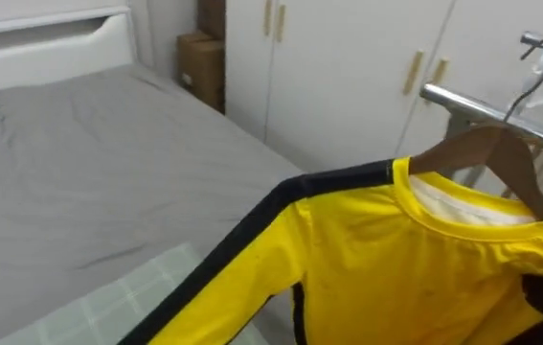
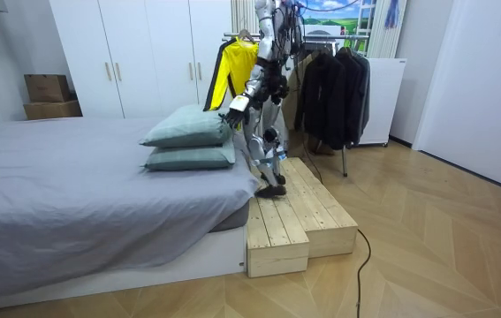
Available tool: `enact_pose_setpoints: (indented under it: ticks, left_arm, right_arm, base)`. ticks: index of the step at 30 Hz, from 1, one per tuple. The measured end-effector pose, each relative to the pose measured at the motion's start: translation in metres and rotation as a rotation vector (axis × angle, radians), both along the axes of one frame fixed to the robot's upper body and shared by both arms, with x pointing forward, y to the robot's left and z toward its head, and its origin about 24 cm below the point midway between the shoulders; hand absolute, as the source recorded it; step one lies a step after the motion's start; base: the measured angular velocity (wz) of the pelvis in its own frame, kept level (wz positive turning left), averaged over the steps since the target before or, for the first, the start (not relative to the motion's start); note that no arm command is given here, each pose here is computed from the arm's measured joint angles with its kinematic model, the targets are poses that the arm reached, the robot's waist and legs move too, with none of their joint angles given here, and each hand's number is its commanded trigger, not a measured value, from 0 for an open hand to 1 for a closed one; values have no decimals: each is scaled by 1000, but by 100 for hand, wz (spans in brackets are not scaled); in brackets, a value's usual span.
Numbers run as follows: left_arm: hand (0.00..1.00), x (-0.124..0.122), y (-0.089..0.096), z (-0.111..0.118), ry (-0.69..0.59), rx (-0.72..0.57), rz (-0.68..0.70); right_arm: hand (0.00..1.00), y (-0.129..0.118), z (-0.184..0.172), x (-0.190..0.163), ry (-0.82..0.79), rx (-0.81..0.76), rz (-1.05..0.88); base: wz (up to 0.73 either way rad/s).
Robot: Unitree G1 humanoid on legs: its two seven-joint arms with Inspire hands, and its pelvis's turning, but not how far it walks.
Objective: Hang clothes
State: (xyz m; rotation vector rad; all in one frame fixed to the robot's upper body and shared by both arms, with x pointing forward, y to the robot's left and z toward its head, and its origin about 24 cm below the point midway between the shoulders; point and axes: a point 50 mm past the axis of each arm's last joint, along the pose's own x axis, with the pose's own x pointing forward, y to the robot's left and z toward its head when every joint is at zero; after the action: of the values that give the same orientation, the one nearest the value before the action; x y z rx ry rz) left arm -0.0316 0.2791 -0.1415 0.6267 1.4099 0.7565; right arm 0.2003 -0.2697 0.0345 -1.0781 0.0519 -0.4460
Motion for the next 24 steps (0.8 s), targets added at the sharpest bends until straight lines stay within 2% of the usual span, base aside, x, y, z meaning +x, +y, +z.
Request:
enact_pose_setpoints:
  ticks: [5,11,14,20,24]
  left_arm:
    - [0,-9,-10,-1,3,51,134]
    - [0,-12,-12,0,0,87,212]
    - [0,-13,-15,0,7,117,227]
    - [0,-21,-18,1,30,155,295]
    - [0,-24,-20,1,47,175,312]
  right_arm:
    - [100,19,-3,8,45,-48,93]
    - [100,16,19,10,-41,-63,79]
    - [100,23,35,12,-112,-71,106]
    - [100,28,30,13,-91,-46,97]
    - [100,41,23,14,-76,-29,104]
  base:
    - [-121]
    - [-26]
    - [-17]
    - [-59]
    - [-78]
